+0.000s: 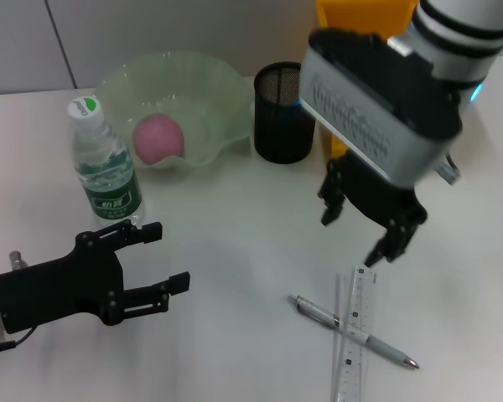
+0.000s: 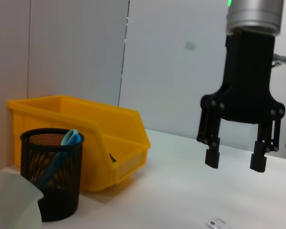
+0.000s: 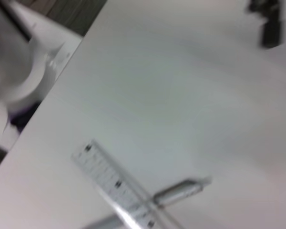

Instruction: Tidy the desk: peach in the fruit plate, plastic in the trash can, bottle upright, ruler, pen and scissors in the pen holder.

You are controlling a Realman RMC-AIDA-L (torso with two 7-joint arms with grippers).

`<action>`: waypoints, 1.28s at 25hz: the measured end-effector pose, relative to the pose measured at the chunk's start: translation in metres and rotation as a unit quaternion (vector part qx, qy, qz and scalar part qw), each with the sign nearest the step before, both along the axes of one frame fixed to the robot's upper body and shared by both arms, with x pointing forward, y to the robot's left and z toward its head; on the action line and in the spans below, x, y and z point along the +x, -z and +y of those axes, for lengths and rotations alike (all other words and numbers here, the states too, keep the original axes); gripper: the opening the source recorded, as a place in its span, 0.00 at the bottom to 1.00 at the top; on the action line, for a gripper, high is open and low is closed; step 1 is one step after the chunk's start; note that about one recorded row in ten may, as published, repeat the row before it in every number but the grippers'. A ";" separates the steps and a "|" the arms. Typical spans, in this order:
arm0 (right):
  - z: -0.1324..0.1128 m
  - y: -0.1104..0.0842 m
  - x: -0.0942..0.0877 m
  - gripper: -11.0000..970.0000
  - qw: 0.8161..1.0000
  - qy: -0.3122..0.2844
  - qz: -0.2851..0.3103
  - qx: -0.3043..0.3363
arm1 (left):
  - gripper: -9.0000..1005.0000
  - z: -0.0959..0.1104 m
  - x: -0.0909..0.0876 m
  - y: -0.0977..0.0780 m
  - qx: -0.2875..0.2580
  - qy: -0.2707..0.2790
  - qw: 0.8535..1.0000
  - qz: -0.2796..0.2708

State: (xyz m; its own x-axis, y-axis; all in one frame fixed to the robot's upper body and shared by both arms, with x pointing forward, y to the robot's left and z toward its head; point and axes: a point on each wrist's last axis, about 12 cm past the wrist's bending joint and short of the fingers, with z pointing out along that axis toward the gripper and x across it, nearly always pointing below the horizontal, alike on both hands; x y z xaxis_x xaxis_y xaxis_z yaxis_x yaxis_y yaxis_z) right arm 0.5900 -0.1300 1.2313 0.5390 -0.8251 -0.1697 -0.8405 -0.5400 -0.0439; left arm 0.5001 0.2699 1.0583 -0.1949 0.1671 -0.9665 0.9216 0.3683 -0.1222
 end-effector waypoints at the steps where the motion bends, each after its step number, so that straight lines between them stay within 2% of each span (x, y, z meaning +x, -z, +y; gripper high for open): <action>1: 0.001 0.005 -0.004 0.70 1.000 -0.023 -0.004 -0.018 | 0.84 0.001 -0.001 0.001 0.001 -0.004 1.000 0.001; 16: 0.012 0.030 -0.020 0.70 0.979 -0.170 -0.016 -0.110 | 0.84 0.007 -0.002 0.006 0.014 -0.026 1.000 -0.005; 20: 0.014 0.035 -0.020 0.70 0.974 -0.198 -0.027 -0.105 | 0.84 0.007 -0.002 0.007 0.014 -0.030 0.999 -0.005; 26: 0.018 0.054 -0.021 0.70 0.964 -0.249 -0.040 -0.090 | 0.84 0.008 -0.005 0.009 0.013 -0.033 0.999 0.001; 32: 0.021 0.065 -0.023 0.70 0.959 -0.264 -0.037 -0.094 | 0.84 0.009 -0.007 0.011 0.012 -0.035 0.999 0.004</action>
State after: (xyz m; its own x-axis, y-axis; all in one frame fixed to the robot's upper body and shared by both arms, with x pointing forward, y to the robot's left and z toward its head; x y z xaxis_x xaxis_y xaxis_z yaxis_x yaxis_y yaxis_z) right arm 0.5672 -0.1088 1.1667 0.8947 -0.4466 0.0100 -0.4466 -0.8935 0.0481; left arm 0.4928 0.2792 1.0477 -0.2142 0.1767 -0.9607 0.8926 0.4348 -0.1191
